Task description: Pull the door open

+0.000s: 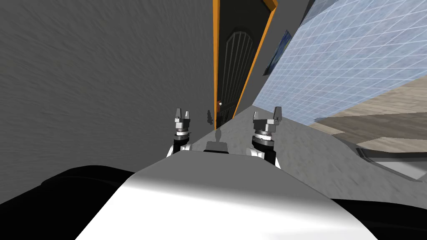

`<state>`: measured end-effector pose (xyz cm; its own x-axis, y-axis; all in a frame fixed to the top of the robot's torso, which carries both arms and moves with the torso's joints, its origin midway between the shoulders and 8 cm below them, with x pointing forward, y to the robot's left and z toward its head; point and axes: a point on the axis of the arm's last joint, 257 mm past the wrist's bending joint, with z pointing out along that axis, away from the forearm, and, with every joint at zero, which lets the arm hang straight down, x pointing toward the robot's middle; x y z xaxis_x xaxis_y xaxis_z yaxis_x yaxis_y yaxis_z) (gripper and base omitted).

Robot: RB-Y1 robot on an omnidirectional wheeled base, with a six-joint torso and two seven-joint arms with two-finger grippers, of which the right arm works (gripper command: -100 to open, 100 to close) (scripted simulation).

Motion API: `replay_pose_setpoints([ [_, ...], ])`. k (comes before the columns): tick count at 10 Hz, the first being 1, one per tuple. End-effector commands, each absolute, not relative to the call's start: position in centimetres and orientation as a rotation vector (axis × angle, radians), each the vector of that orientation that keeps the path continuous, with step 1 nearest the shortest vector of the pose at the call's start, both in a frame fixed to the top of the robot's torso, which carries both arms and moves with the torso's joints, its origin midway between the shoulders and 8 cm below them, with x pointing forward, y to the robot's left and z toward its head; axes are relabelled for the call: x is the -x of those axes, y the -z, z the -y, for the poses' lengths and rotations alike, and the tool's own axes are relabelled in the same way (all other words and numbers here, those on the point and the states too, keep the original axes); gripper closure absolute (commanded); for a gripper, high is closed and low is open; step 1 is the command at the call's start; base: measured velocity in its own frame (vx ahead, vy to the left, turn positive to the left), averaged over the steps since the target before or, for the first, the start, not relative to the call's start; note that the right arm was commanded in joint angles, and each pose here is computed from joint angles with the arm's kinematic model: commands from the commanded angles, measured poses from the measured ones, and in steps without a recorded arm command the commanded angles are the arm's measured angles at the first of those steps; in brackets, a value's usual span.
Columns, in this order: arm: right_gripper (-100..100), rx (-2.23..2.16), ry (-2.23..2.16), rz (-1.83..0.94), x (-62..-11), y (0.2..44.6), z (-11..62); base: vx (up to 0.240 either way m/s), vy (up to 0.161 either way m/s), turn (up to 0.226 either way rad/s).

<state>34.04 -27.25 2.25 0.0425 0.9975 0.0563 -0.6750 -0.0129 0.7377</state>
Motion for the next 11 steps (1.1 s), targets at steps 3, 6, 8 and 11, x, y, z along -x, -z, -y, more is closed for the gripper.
replay_pose_setpoints([
  [3,-100,-0.638,-1.355,-0.675,-34.9,-0.8,26.7,0.133,-0.031,0.056],
  [6,-100,-0.592,-1.285,-0.731,-35.5,0.3,26.3,0.105,0.009,0.046],
  [8,-100,-0.554,-1.231,-0.774,-35.9,1.2,26.0,0.083,-0.011,0.047],
  [11,-100,-0.491,-1.142,-0.845,-36.7,2.8,25.5,0.098,-0.033,0.062],
])
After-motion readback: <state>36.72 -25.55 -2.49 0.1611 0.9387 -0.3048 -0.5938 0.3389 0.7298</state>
